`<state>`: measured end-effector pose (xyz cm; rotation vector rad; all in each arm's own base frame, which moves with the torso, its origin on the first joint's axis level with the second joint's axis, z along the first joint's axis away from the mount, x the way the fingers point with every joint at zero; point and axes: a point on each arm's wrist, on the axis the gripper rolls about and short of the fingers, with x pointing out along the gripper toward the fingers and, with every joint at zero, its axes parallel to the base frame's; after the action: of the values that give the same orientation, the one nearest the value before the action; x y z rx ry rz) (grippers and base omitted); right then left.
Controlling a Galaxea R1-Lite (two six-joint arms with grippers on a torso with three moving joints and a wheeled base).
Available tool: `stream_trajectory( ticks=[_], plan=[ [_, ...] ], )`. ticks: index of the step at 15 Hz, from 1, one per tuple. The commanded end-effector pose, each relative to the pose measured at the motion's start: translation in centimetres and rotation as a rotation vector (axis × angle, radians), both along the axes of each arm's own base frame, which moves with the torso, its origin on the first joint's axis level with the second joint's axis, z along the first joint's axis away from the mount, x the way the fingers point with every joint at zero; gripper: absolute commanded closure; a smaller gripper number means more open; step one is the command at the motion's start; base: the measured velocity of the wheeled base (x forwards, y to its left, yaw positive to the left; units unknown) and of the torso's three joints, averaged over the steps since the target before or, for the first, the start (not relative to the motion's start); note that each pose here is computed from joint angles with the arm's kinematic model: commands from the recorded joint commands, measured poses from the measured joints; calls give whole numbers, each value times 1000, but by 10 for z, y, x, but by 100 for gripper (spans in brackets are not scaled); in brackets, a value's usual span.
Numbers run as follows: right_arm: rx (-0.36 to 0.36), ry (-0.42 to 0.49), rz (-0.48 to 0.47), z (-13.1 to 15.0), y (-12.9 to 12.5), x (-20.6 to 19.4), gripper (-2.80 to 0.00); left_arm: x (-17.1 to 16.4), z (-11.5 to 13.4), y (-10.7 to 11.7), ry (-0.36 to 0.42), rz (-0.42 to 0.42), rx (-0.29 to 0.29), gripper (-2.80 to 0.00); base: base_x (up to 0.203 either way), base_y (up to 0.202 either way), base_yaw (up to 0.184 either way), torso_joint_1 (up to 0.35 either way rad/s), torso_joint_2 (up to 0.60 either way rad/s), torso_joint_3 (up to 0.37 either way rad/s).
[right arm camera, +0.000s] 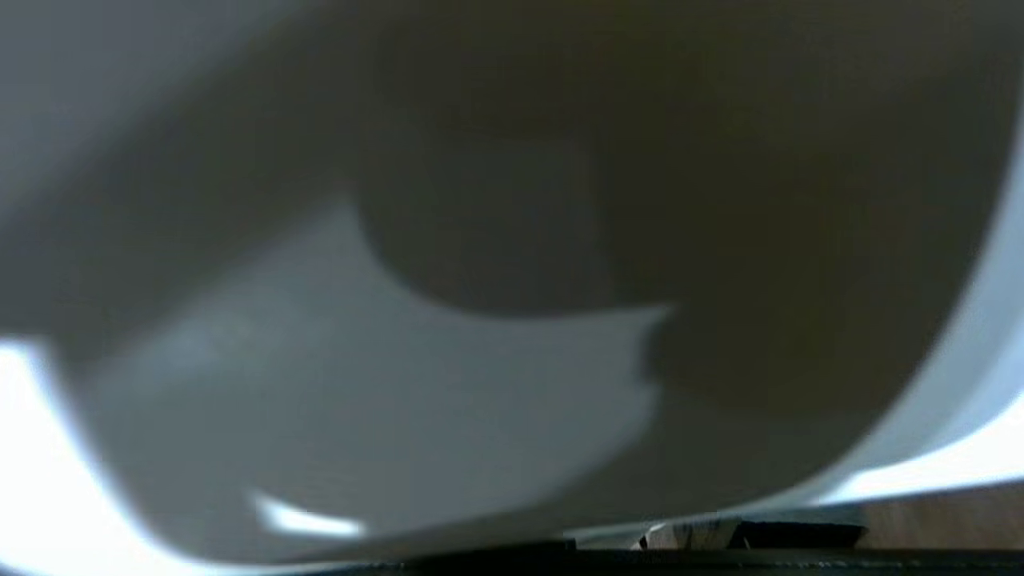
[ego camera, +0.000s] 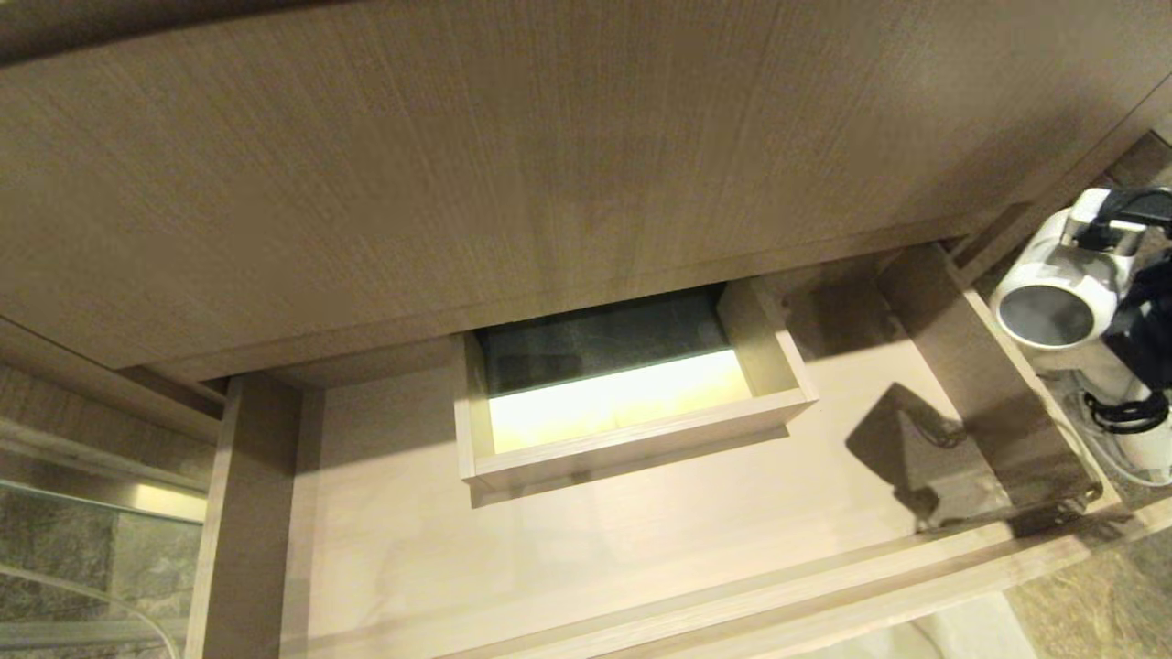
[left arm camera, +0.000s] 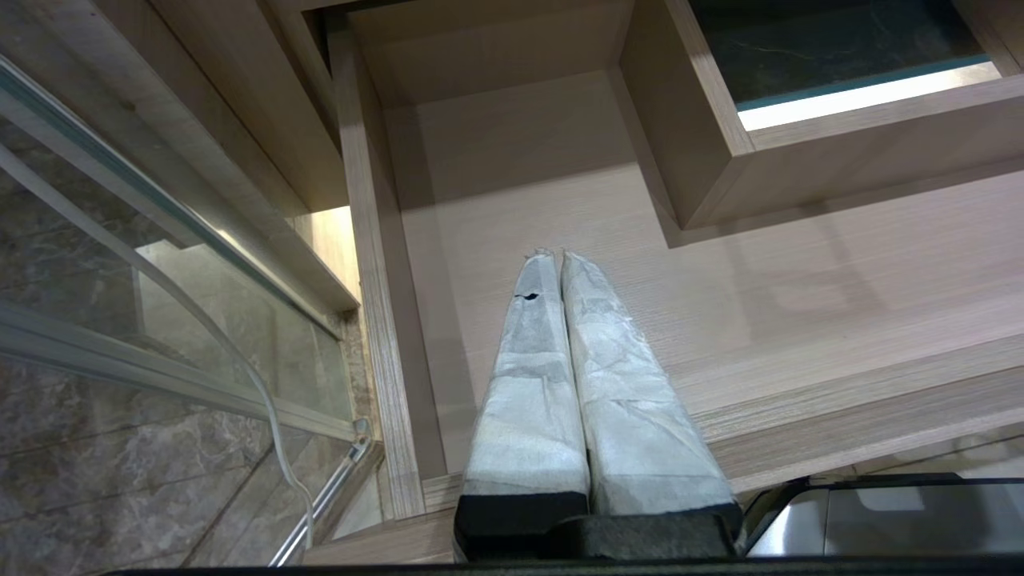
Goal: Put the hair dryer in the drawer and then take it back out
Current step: Place it on the countertop
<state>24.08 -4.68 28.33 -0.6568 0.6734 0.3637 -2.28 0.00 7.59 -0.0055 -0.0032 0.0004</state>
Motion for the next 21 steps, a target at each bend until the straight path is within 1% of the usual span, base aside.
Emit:
stream_trajectory(
  ticks=[1, 4, 6, 9, 16, 17, 19, 20, 21],
  plan=[
    [-15, -92, -10, 20, 5, -39, 0, 0, 0, 0, 0, 0, -1, 0, 0, 0, 0, 0, 0, 0],
    [-19, -141, -80, 25, 3, -78, 0, 0, 0, 0, 2, 0, -1, 0, 0, 0, 0, 0, 0, 0],
    [-32, -198, -101, 33, 6, -98, 0, 0, 0, 0, 0, 1, -1, 0, 0, 0, 0, 0, 0, 0],
    [-34, -248, -121, 43, 9, -112, 0, 0, 0, 0, 0, 1, -1, 0, 0, 0, 0, 0, 0, 0],
    [-52, -312, -130, 56, 11, -122, 0, 0, 0, 0, 0, 1, -1, 0, 0, 0, 0, 0, 0, 0],
    [-48, -322, -135, 59, 12, -123, 0, 0, 0, 0, 0, 1, -1, 0, 0, 0, 0, 0, 0, 0],
    [17, -318, -176, 58, 12, -125, 0, 0, 0, 0, 0, 0, -1, 0, 0, 0, 0, 0, 0, 0],
    [37, -317, -188, 58, 13, -127, 0, 0, 0, 0, 0, 0, -1, 0, 0, 0, 0, 0, 0, 0],
    [39, -317, -189, 57, 14, -130, 0, 0, 0, 0, 0, 1, -1, 0, 0, 0, 0, 0, 0, 0]
  ],
)
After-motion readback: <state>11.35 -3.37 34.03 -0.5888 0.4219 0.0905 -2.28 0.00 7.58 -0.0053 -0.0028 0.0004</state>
